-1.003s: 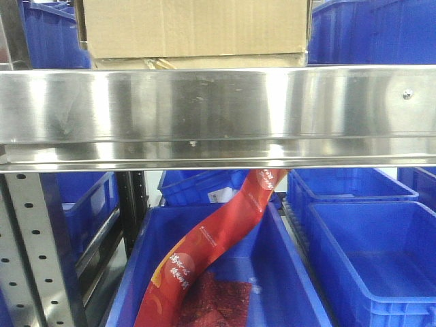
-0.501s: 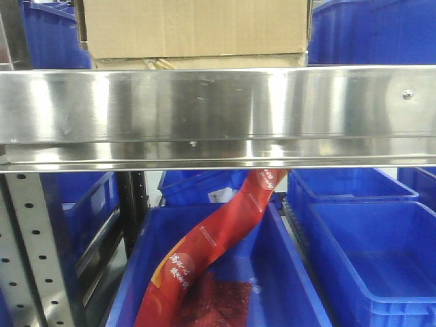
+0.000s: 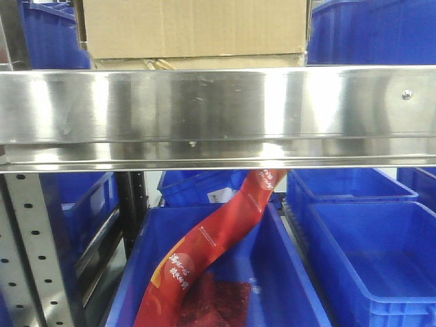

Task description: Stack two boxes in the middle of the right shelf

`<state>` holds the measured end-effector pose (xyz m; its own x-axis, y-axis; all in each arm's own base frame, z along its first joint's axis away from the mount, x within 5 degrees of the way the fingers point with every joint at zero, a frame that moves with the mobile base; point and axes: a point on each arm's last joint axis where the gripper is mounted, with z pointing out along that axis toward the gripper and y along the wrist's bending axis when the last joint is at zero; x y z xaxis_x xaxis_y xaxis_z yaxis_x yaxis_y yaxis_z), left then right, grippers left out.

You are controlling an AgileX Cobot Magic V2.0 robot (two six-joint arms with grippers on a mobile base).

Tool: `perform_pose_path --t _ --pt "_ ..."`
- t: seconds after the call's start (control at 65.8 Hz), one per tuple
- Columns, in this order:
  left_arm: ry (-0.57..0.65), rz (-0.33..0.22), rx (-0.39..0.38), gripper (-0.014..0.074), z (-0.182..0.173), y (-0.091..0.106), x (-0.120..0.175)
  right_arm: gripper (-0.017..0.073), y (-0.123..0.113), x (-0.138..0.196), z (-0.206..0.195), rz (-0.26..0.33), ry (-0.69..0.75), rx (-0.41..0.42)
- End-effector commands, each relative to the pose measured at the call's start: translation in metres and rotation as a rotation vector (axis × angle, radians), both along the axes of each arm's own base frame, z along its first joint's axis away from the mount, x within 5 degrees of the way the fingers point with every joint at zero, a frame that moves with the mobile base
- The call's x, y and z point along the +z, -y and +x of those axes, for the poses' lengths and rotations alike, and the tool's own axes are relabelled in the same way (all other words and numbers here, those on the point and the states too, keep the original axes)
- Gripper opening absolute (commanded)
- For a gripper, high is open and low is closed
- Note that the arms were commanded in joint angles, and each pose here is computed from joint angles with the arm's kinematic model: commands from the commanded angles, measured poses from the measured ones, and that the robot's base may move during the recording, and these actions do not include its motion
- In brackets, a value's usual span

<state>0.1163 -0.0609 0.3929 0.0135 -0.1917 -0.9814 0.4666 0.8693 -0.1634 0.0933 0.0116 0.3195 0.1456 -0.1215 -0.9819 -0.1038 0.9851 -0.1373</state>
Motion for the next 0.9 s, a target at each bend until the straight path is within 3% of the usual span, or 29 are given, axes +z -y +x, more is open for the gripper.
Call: perform_pose_path --t 0.0,0.046,0.137,0.319,0.881 --pt "0.024 -0.013 -0.012 -0.0111 -0.002 0.000 0.002 -0.0161 0.007 -0.021 -0.008 0.055 -0.009 -0.063" --pt "0.024 -0.013 -0.012 -0.0111 -0.002 0.000 0.002 -0.0161 0.011 -0.033 -0.014 0.086 -0.004 -0.104" --pt "0.024 -0.013 -0.012 -0.0111 -0.002 0.000 0.002 -0.0161 0.014 -0.056 -0.024 0.088 -0.016 -0.145" --pt "0.024 -0.013 -0.012 -0.0111 -0.002 0.000 0.002 -0.0161 0.014 -0.100 -0.032 0.102 -0.090 -0.149" --pt "0.025 -0.013 -0.012 -0.0111 -0.002 0.000 0.002 -0.0161 0.014 -0.107 -0.037 0.103 -0.054 -0.162"
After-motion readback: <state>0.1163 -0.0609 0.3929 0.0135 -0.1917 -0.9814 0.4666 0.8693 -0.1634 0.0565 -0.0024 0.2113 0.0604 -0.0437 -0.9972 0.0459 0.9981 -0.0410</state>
